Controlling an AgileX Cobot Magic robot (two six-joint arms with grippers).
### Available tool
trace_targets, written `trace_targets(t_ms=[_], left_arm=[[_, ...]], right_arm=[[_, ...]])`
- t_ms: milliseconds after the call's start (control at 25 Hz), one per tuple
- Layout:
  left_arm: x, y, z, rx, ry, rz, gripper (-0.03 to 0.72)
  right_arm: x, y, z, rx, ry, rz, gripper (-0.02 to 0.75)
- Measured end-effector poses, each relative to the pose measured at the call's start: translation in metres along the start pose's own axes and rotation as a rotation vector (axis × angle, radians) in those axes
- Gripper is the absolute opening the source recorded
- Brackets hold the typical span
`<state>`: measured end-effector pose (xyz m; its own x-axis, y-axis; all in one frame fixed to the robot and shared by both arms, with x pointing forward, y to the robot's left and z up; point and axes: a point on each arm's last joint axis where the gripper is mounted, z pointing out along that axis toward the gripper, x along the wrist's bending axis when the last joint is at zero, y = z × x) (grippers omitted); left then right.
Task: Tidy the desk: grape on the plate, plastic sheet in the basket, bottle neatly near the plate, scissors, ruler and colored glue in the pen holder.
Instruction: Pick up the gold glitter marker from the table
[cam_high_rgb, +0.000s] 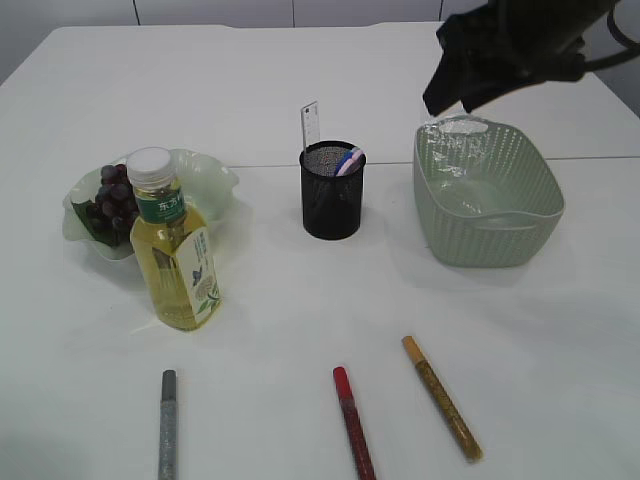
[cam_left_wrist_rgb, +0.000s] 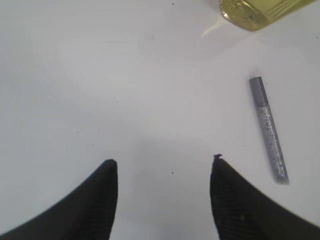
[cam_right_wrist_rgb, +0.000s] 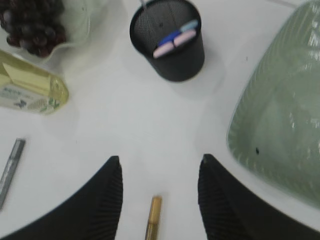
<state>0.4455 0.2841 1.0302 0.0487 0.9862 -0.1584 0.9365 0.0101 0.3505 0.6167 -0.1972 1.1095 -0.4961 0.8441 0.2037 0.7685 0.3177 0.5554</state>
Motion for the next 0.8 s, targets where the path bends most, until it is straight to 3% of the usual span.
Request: trace_targets(t_ms=[320,480,800], left_arm=[[0.0,0.0,0.0,0.001,-0.003,-0.002,0.433],[-0.001,0.0,0.0,0.0,-0.014,-0.011,0.432],[-0.002,0.0,0.0,-0.001,-0.02,-0.016,0.413]], right_arm=[[0.049,-0.087,0.03,0.323,-0.104,0.039,0.355],[0.069,-0.113,0.052,0.427,-0.169,0.079,0.355],[0.064,-0.124,0.104,0.498,-0.22,0.187,0.355]])
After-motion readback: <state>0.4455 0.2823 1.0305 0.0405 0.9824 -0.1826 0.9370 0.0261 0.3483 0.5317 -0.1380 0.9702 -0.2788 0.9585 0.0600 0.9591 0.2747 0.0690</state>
